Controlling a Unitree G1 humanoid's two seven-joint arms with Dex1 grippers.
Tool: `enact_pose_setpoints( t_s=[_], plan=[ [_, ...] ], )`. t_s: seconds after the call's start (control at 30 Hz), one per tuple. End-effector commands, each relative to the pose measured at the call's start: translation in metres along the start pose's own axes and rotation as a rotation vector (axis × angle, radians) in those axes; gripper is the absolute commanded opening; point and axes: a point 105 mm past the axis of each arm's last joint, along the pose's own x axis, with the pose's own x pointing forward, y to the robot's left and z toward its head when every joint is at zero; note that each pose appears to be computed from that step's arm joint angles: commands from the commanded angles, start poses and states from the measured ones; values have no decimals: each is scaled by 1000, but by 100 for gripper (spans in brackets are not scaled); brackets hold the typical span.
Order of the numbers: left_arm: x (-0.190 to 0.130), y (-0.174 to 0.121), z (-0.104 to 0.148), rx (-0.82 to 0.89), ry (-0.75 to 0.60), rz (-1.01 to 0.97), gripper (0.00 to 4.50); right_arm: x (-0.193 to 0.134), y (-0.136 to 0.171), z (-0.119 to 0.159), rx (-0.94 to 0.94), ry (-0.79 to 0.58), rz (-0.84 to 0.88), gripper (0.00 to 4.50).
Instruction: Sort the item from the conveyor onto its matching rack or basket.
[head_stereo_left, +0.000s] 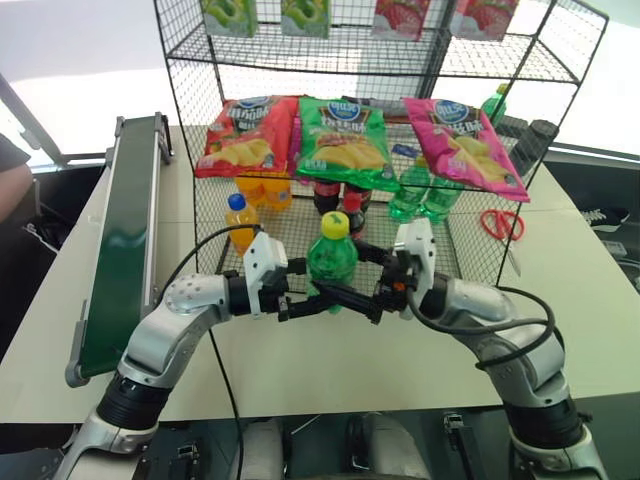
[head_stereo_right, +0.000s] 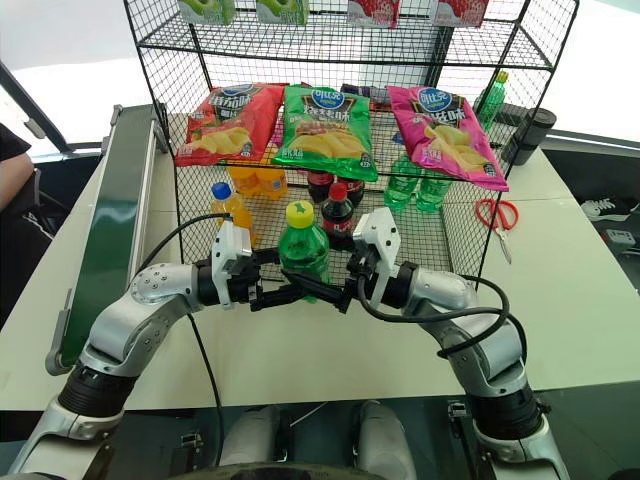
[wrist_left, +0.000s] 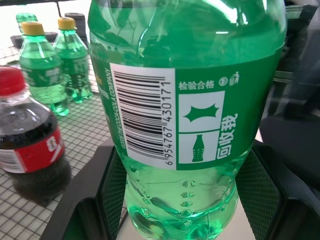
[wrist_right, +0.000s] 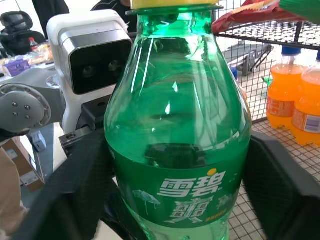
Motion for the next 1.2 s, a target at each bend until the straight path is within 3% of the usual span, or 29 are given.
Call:
enact_pose_setpoints(
  t_s=[0.03, 0.13, 0.27, 0.4, 0.63, 0.77, 1.03, 1.2],
  plan=[
    [0, 0, 21, 90, -59, 9, 261, -2, 9, 10, -27, -30, 30, 295],
    [-2, -1, 20, 73, -63, 14, 261, -1, 6, 11, -36, -34, 22, 295],
    [-6, -1, 14, 52, -44, 36, 445, -1, 2, 13, -43, -39, 1, 295],
    [-18, 0, 0, 32, 9, 98, 445, -7, -16, 13, -82, -42, -105, 295],
    [-56, 4, -29, -16, 84, 289, 445, -39, -70, -4, -155, 13, -456, 295],
    [-59, 14, -12, -35, -33, 416, 445, -64, -99, -32, -165, 18, -696, 295],
    [-42, 0, -1, -10, -48, 351, 445, -92, -133, -49, -140, -52, -989, 295],
    [-39, -1, -1, -9, -44, 342, 445, -97, -142, -53, -105, -92, -1051, 295]
  ],
)
